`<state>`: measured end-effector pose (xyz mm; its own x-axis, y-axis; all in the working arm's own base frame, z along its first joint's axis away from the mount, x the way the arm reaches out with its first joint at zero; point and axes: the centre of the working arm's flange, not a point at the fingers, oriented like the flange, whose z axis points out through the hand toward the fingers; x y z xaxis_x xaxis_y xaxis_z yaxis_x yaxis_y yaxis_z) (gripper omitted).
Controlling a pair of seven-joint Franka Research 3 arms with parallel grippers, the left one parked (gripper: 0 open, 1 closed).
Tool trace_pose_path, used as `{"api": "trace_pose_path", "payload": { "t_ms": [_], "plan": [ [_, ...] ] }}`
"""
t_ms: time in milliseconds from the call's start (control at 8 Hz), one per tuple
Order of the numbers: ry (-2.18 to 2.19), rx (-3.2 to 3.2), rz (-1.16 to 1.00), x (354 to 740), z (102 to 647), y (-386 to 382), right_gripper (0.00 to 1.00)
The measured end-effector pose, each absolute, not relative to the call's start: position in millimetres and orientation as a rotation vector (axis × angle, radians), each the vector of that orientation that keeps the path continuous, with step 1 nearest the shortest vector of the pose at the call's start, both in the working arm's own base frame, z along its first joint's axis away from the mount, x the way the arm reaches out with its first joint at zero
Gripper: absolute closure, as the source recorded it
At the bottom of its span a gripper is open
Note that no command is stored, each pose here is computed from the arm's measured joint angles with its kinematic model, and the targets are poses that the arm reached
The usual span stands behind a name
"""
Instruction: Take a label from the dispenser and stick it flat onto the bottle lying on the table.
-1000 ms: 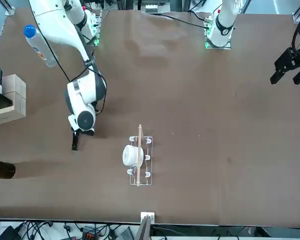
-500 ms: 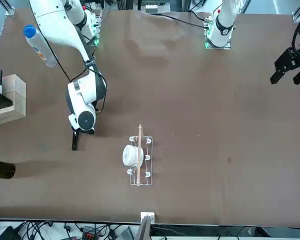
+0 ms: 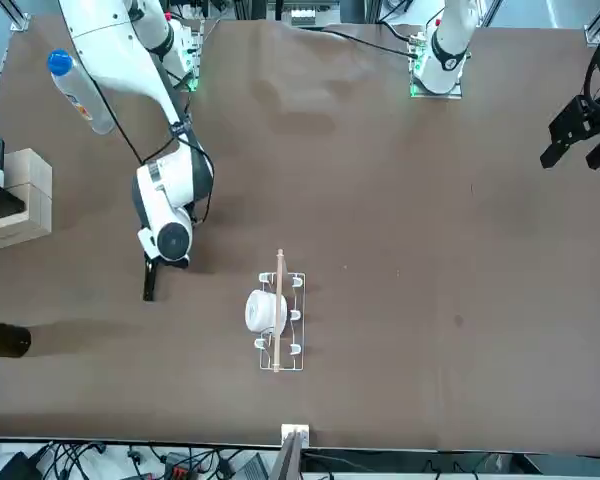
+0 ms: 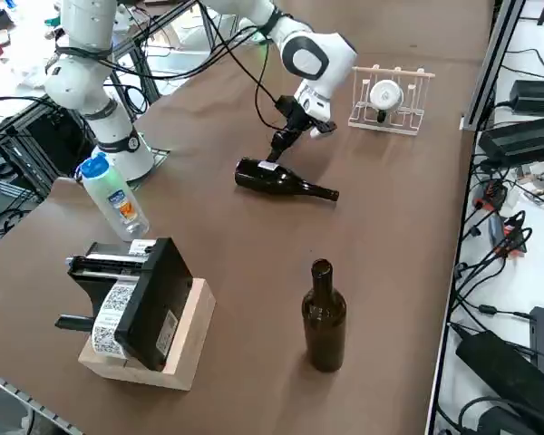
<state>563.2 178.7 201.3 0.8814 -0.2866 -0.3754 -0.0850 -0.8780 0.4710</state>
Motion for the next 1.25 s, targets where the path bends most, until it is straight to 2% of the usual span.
{"api": "trace_pose_path", "payload": {
  "t_ms": [875,1000,1250],
  "plan": [
    [-0.378,2.620,-0.575,568.7,205.1,190.7,0.97],
    [-0.397,2.647,-0.554,578.7,225.1,197.3,0.96],
    [-0.424,2.669,-0.523,600.8,289.5,201.7,0.87]
  ]
}}
